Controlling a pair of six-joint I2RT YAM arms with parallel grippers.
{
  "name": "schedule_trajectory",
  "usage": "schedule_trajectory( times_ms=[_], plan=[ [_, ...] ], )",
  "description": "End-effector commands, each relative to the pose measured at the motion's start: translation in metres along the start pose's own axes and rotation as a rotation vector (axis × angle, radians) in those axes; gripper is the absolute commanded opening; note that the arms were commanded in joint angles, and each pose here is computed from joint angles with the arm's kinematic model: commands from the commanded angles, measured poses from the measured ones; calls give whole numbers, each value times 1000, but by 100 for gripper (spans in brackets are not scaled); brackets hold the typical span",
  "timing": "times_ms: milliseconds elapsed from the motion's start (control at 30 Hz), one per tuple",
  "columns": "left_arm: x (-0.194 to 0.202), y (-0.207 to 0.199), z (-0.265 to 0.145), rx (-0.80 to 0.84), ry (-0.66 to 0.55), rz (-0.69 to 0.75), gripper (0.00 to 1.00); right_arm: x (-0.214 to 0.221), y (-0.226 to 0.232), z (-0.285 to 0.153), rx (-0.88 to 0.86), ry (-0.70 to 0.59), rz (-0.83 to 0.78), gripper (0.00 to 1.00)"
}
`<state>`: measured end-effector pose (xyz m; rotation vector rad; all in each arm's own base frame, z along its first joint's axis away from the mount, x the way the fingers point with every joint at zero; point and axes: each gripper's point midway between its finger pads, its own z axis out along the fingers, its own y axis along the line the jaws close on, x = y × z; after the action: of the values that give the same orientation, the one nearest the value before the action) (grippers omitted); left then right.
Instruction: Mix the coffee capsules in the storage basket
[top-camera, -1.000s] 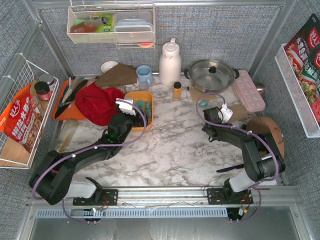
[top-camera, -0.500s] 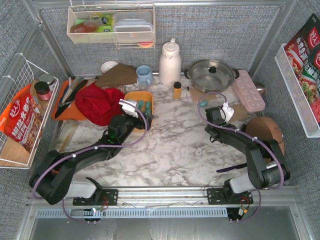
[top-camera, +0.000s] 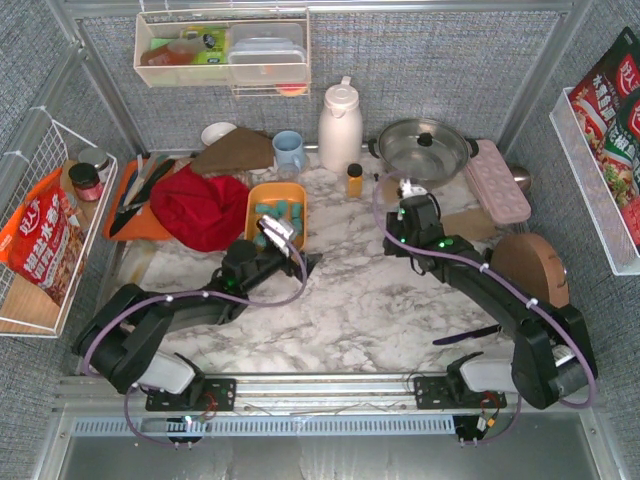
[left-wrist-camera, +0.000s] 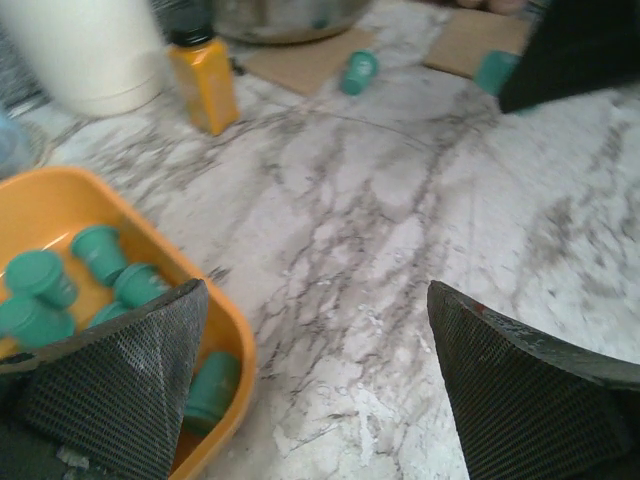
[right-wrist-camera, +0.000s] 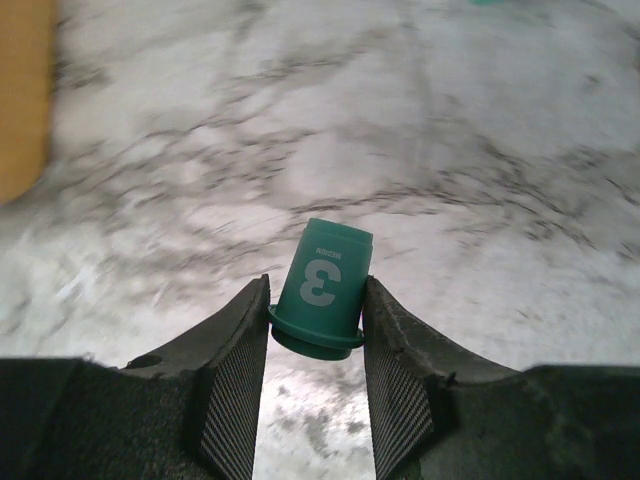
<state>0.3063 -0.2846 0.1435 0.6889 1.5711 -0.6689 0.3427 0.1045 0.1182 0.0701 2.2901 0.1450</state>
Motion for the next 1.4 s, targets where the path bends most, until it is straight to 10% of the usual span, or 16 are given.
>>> schedule_trajectory(
  times_ms=[0, 700, 1367],
  plan=[
    [-33, -42, -5, 223, -219, 231, 99, 11, 49, -23, -231, 63, -197, 23],
    [2, -94, -4, 314, -294, 847, 91, 54, 149, -98, -746, 194, -469, 24],
    [-12, -118, -3, 277, -368, 995, 65, 55, 158, -108, -807, 235, -486, 28]
  ],
)
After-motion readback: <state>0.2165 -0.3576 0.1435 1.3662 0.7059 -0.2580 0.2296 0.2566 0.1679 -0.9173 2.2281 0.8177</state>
